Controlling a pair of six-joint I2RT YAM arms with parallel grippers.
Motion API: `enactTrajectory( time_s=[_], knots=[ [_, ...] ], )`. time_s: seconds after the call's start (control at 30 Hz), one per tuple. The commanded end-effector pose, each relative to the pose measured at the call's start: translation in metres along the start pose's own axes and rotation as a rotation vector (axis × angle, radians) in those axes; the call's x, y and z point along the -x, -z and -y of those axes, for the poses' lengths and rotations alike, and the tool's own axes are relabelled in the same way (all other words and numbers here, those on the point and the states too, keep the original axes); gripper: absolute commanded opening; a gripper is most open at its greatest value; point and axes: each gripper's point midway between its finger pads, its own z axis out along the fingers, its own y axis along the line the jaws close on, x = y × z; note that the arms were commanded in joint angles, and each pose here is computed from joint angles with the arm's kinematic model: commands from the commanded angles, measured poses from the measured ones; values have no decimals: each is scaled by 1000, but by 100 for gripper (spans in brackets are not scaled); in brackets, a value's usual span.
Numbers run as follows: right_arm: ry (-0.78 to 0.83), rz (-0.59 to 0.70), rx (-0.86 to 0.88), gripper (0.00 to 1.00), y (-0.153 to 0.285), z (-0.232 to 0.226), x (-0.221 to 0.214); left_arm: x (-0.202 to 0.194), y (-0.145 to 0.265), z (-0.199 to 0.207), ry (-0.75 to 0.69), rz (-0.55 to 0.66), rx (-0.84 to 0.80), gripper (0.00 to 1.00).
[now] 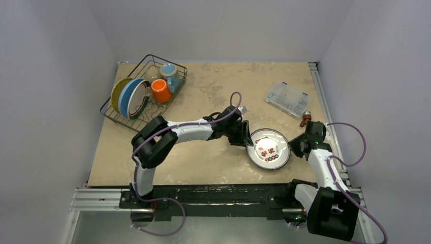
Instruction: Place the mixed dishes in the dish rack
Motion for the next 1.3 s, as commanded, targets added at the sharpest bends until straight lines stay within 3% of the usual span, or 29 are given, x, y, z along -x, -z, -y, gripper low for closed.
enactTrajectory(
  time_s=[0.0,0.13,0.7,1.13,1.27],
  knots=[
    [14,-21,-11,24,-2,5,-5,11,1,28,-27,34,-65,41],
    [17,-21,-5,24,-1,4,-5,9,1,41,-34,23,-98,36],
    [32,-11,32,20,5,3,-8,20,20,106,50,54,-358,32],
    [68,3,104,5,12,-3,-11,18,0,105,221,37,-457,32],
    [69,-2,109,5,11,-3,-12,16,-8,94,189,42,-381,29]
  ],
)
